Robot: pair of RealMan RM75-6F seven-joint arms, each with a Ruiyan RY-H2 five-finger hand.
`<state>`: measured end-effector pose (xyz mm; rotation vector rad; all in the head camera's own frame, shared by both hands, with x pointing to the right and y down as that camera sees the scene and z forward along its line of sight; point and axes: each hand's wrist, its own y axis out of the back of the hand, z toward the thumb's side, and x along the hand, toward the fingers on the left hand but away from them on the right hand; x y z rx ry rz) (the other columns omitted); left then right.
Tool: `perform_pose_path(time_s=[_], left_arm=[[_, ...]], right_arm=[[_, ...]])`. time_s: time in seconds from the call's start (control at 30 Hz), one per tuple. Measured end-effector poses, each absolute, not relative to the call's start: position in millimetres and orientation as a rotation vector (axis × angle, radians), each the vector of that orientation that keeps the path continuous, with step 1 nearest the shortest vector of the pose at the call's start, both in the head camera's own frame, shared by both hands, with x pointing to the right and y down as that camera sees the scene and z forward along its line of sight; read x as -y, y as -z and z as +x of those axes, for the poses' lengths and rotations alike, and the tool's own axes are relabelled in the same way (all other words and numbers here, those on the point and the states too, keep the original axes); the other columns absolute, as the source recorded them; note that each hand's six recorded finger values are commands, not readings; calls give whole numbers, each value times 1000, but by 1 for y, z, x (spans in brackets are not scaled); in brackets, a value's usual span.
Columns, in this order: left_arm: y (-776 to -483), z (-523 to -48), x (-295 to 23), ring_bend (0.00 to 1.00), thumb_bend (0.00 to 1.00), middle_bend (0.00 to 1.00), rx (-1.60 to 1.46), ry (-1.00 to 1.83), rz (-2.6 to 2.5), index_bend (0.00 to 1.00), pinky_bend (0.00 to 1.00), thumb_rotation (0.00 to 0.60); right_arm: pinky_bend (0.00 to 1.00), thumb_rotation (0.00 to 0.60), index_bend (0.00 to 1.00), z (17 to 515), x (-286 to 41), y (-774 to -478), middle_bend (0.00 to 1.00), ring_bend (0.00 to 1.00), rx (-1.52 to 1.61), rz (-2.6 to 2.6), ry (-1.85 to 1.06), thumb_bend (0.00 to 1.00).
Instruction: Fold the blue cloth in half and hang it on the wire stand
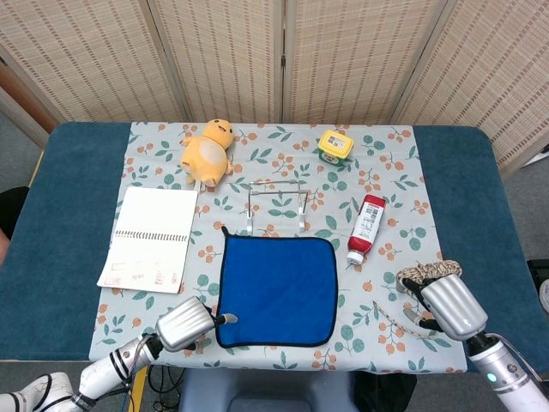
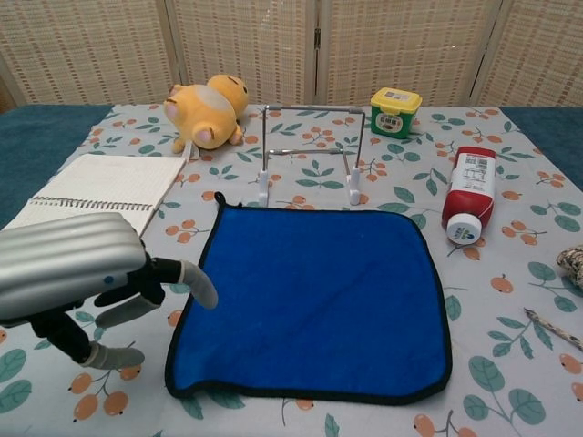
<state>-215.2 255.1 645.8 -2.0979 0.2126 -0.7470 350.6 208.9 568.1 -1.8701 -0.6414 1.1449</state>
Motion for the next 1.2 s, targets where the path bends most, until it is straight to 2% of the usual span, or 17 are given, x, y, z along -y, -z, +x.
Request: perform_pose_path(time_s=[0.33, 0.77, 1.07, 1.2], left_arm=[[-666, -181, -271, 789, 226, 839, -101, 702, -2091, 289, 962, 600], [-679, -171, -270, 795, 226, 844, -117, 730, -2105, 327, 967, 600], [-686, -164, -270, 811, 414, 864, -114, 732, -2120, 441, 971, 600], [-687, -165, -270, 815, 443, 867, -111, 737, -2120, 478, 971, 600]], right_arm=[[892, 600, 429, 352, -212, -573, 847, 764, 638, -1889, -1155, 247], [892, 600, 429, 357, -214, -573, 852, 770, 649, -1888, -1167, 248], [892, 600, 429, 359, -214, -572, 857, 774, 656, -1886, -1171, 248], [892, 600, 429, 358, -215, -574, 858, 775, 650, -1892, -1169, 254]])
